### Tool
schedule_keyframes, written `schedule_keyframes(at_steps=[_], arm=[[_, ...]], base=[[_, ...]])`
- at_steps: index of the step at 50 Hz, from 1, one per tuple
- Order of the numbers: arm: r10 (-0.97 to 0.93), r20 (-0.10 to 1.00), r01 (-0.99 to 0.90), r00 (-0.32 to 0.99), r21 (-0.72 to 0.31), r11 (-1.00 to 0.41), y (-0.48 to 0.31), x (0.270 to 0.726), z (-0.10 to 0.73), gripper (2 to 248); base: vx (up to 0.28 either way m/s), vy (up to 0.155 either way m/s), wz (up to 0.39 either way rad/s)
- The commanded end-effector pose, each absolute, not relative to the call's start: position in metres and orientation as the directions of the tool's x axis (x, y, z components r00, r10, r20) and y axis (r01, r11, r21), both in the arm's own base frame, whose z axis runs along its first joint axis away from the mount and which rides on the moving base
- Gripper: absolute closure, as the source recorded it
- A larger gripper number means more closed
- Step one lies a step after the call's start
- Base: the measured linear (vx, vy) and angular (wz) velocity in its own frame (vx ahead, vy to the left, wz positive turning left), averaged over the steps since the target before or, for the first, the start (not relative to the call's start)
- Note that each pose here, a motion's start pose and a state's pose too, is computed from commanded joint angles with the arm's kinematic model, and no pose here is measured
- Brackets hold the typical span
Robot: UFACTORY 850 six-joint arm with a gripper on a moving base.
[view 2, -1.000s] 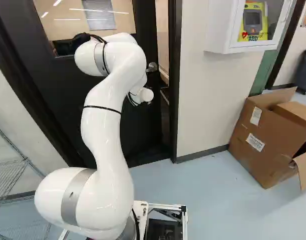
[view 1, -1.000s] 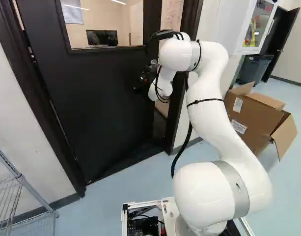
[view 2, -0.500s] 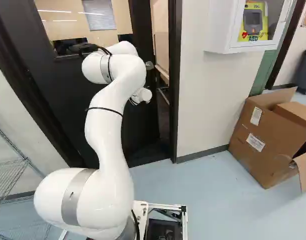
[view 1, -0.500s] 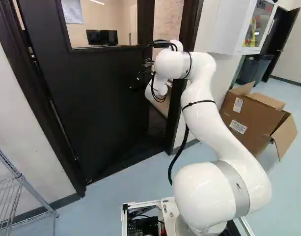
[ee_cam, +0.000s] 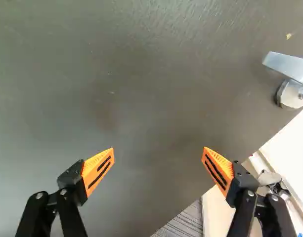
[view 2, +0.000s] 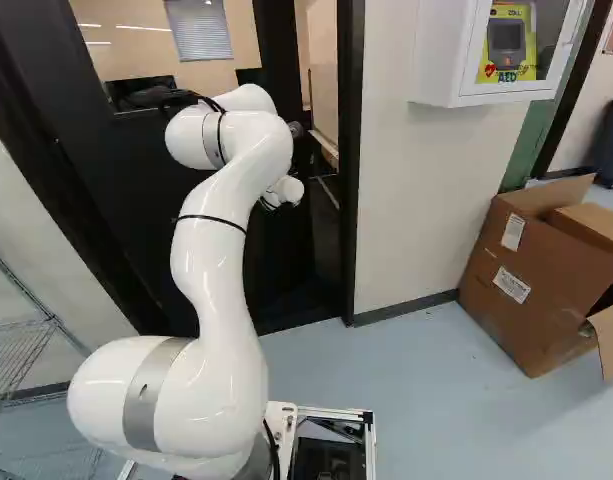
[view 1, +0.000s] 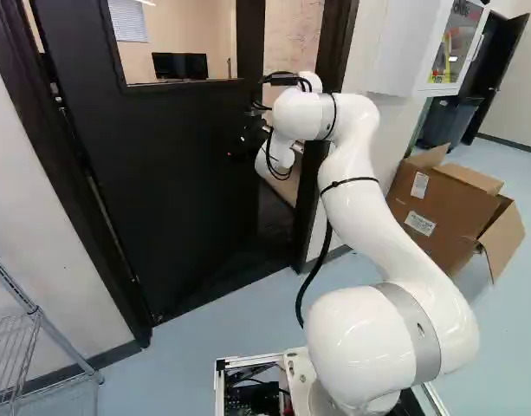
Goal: Open the door and move inside
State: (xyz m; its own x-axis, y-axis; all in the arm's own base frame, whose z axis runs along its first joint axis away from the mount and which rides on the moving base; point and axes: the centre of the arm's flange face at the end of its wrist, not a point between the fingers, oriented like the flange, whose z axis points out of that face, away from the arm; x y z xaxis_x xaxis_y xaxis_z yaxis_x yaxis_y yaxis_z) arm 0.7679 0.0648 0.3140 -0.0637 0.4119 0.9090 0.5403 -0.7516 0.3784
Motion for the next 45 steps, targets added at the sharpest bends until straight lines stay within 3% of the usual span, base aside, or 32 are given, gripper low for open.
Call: schedule_keyframes(at_steps=[45], arm=[[0.352,0.933,0.474,0.073,0.278,-0.835,0.041,0.694,0.335,3]], base=[[0.0,0.0,0.0]])
